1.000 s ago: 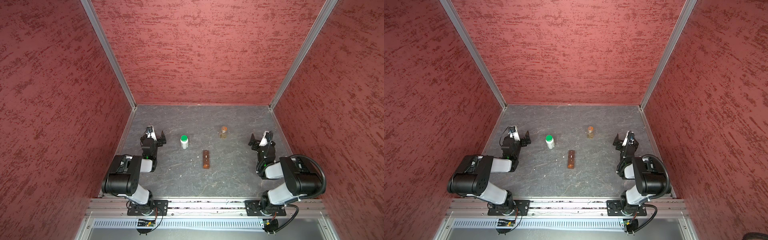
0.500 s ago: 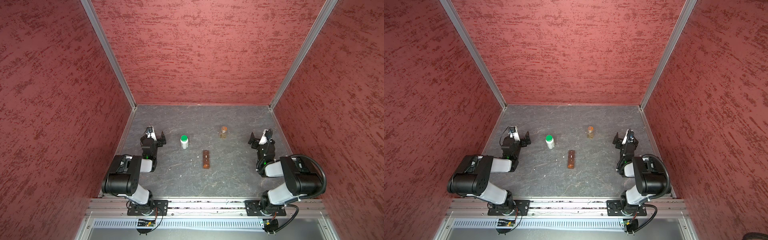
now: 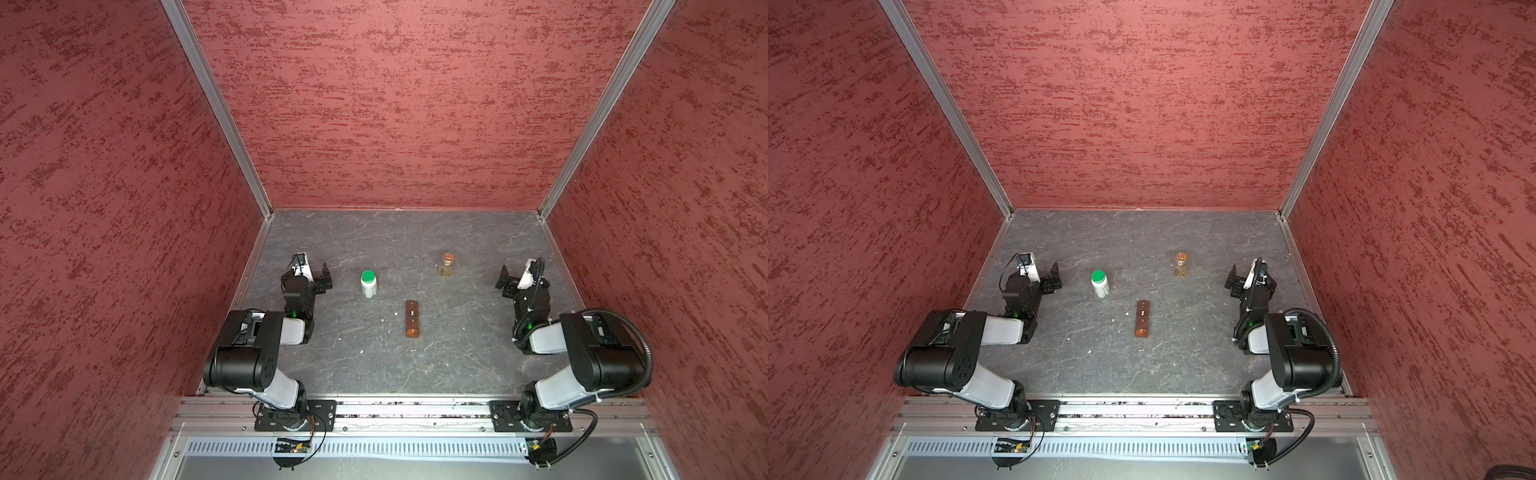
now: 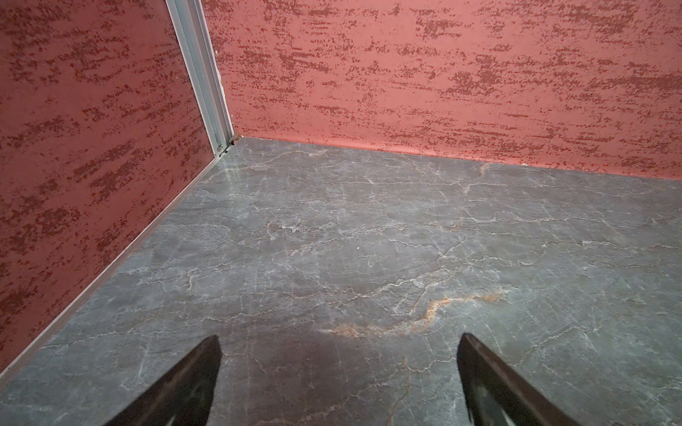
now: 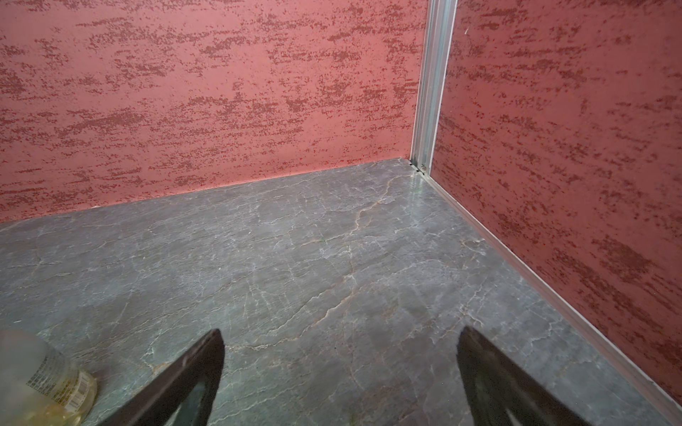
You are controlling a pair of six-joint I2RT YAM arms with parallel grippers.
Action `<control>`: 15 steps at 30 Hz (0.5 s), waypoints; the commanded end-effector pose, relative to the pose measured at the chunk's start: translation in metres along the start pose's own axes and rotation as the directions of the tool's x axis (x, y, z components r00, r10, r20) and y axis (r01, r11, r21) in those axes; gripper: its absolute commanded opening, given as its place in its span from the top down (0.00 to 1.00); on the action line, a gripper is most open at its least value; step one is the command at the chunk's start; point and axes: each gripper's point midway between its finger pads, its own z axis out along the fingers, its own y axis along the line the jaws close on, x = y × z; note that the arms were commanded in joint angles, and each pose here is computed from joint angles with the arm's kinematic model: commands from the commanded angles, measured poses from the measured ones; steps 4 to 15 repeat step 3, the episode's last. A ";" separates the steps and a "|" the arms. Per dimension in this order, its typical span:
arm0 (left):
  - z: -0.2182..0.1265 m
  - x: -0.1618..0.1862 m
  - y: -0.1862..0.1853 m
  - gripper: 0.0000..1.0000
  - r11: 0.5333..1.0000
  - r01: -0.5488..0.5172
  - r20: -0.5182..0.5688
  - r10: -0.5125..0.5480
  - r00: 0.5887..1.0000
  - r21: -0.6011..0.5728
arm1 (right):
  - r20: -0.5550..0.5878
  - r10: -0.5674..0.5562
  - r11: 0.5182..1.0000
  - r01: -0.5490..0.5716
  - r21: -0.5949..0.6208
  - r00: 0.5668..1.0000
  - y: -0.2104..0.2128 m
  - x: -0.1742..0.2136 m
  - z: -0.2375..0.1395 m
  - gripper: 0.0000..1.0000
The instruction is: Sort the pills into containers
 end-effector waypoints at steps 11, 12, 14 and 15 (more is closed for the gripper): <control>0.001 -0.003 -0.001 0.00 1.000 0.010 0.004 -0.010 1.000 0.008 | 0.023 -0.017 1.000 0.018 -0.020 1.000 0.004 -0.009 0.004 0.01; 0.001 -0.003 -0.001 0.00 1.000 0.010 0.004 -0.010 1.000 0.008 | 0.023 -0.017 1.000 0.018 -0.020 1.000 0.004 -0.009 0.004 0.01; 0.001 -0.003 -0.001 0.00 1.000 0.010 0.004 -0.010 1.000 0.008 | 0.023 -0.017 1.000 0.018 -0.020 1.000 0.004 -0.009 0.004 0.01; 0.001 -0.003 -0.001 0.00 1.000 0.010 0.004 -0.010 1.000 0.008 | 0.023 -0.017 1.000 0.018 -0.020 1.000 0.004 -0.009 0.004 0.01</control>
